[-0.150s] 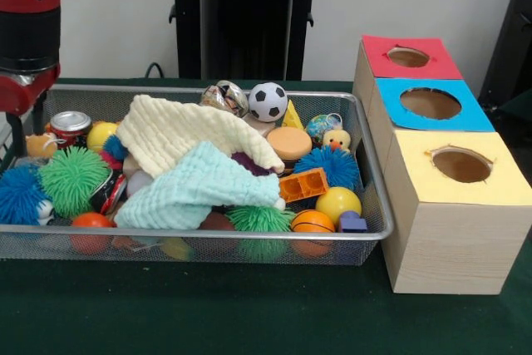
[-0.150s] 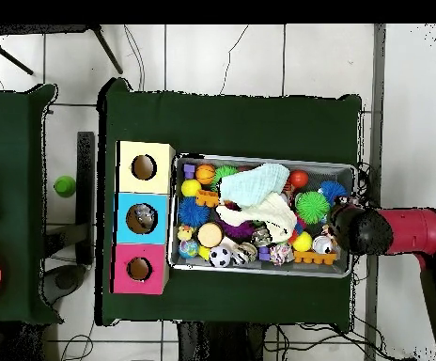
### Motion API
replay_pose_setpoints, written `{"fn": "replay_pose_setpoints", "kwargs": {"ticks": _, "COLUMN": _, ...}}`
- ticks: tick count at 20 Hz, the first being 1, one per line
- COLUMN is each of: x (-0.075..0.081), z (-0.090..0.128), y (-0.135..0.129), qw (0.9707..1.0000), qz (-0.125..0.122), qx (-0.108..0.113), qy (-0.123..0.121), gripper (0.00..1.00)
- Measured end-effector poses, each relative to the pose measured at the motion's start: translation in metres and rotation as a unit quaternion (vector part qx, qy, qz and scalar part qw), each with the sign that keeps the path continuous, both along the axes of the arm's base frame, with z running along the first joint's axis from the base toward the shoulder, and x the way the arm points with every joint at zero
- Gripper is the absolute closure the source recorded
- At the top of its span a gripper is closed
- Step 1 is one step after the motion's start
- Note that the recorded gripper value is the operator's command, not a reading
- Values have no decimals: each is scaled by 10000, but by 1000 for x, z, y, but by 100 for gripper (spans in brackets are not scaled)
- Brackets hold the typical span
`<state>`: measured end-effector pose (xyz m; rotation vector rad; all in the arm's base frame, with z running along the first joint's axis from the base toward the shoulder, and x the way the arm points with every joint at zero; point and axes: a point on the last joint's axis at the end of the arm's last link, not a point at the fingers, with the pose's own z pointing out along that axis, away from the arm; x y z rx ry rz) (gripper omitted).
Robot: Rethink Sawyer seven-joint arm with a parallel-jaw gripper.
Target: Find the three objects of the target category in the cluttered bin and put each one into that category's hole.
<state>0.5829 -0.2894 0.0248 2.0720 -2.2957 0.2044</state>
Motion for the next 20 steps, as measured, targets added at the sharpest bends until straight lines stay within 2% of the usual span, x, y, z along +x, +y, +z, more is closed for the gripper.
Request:
{"fn": "replay_pose_setpoints", "kwargs": {"ticks": 9, "x": -1, "z": -18, "y": 10, "qw": 9998, "qz": 16, "qx": 169, "qy": -55, "gripper": 0}}
{"fn": "replay_pose_setpoints", "kwargs": {"ticks": 13, "x": -1, "z": -28, "y": 14, "qw": 9996, "qz": 69, "qx": 220, "qy": -153, "gripper": 0}}
{"fn": "replay_pose_setpoints", "kwargs": {"ticks": 20, "x": -1, "z": -38, "y": 15, "qw": 9992, "qz": 202, "qx": 182, "qy": -306, "gripper": 0}}
